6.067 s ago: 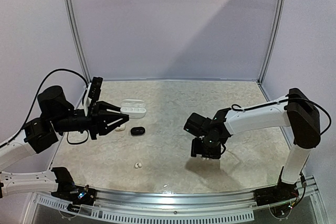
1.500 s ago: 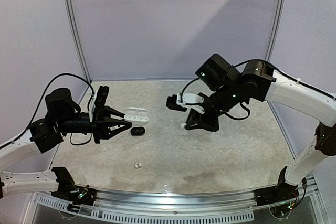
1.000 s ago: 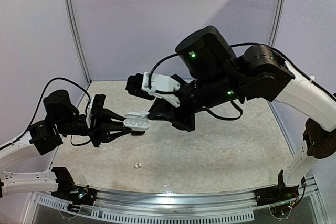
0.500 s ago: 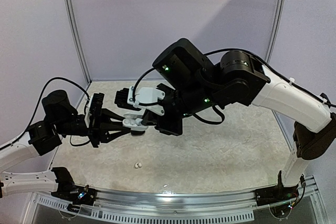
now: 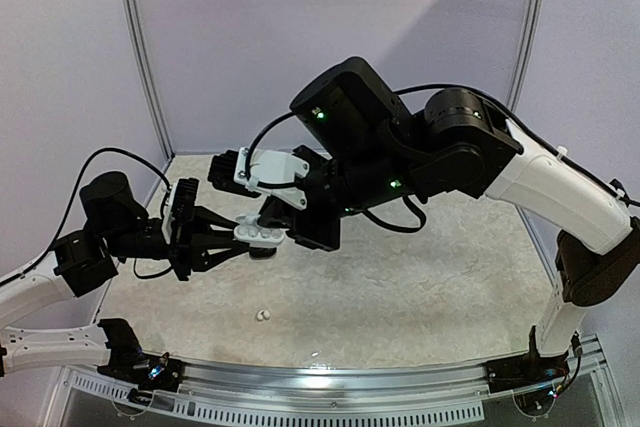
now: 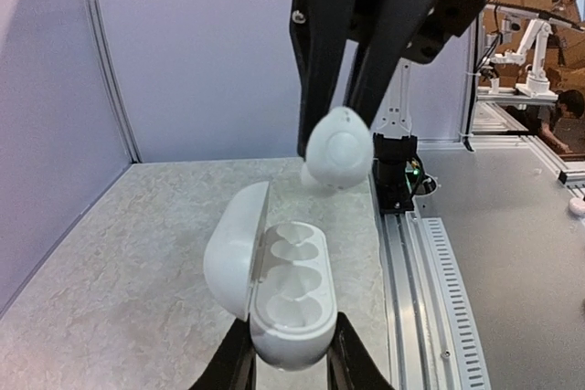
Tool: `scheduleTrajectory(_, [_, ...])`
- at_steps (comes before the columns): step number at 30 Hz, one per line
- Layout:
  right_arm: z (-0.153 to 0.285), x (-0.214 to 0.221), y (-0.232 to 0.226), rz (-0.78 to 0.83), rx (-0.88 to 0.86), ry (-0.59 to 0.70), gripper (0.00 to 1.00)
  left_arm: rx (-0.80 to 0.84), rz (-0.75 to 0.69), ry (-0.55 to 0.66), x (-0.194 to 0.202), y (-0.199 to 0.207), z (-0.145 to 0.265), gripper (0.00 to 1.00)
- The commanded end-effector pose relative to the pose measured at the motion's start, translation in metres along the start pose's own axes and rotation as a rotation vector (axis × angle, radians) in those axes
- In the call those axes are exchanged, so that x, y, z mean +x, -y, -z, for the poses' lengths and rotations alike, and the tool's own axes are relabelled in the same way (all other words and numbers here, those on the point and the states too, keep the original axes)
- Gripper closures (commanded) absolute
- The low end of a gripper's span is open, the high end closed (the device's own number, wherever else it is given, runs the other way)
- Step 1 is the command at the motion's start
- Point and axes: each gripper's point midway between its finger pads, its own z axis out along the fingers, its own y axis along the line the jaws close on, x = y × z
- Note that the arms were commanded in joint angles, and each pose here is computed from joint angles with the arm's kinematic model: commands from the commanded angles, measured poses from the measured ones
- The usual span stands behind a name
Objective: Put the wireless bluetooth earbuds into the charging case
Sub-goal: Insert the right earbud into the left side groove of the charging case.
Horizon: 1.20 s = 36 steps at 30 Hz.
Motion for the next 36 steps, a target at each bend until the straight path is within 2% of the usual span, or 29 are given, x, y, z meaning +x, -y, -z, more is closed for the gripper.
scheduleTrajectory(1, [-0.013,-0.002,-0.007,0.007,-0.001,-0.012,0.95,-0.005,-0.062,0.026,-0.012,0.002,0.000,1.00])
scheduleTrajectory(7, [-0.010,-0.008,-0.009,0.013,0.011,0.006,0.95,-0.032,-0.167,0.052,-0.016,0.001,0.003,1.00])
scheduleTrajectory(13, [-0.015,-0.005,-0.008,0.014,0.036,-0.013,0.95,-0.009,-0.191,0.063,-0.018,0.005,0.001,1.00])
scheduleTrajectory(29, [-0.032,0.002,-0.005,0.060,0.071,-0.068,0.94,-0.012,-0.142,0.051,-0.019,0.004,0.000,1.00])
scheduleTrajectory(32, [-0.033,0.007,-0.005,0.061,0.072,-0.088,0.92,-0.011,-0.147,0.048,-0.019,0.004,0.000,1.00])
scheduleTrajectory(36, [-0.036,0.011,-0.002,0.059,0.097,-0.110,0.79,-0.010,-0.156,0.041,-0.018,0.003,-0.001,1.00])
